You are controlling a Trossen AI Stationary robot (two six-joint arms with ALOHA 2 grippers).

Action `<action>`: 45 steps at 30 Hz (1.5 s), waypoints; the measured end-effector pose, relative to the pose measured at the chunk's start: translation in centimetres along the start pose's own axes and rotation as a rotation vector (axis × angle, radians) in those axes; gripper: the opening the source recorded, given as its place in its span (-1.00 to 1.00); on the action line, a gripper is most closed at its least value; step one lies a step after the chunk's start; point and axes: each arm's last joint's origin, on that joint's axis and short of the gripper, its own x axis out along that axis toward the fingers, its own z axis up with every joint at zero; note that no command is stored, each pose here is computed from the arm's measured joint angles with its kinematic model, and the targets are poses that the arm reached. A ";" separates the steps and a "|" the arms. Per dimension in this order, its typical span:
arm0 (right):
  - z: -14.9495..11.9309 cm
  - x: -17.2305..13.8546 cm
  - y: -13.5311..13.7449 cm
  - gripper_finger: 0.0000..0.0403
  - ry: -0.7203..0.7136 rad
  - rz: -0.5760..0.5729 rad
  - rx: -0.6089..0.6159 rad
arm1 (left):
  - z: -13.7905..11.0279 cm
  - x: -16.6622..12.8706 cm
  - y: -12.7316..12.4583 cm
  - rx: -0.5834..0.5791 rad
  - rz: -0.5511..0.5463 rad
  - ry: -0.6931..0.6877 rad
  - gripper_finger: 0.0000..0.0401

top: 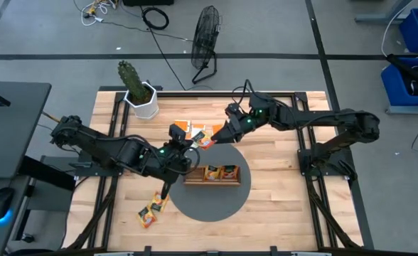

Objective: Pick & Place Tea
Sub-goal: Put the yellow tea bag into the middle section of the wooden organizer

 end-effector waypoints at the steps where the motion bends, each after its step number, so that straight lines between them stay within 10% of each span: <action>1: 0.1 0.1 0.1 0.35 -0.001 0.016 -0.003 | 0.0 0.0 0.0 0.000 0.001 -0.002 -1.00; 11: 0.1 0.2 0.4 0.13 0.032 0.056 0.001 | 0.1 0.0 0.1 -0.004 0.005 -0.007 -1.00; 28: 0.0 0.2 0.4 -0.94 0.059 0.064 -0.065 | 0.5 0.4 0.8 -0.057 0.037 -0.034 -0.97; 37: -0.4 -0.9 1.9 -0.99 -0.036 0.086 -0.214 | -0.4 -0.8 2.0 -0.427 0.036 -0.073 -0.71; 45: -2.3 -3.0 4.7 -1.00 -0.256 0.050 -0.599 | -3.0 -2.7 5.1 -0.910 -0.130 -0.204 -0.44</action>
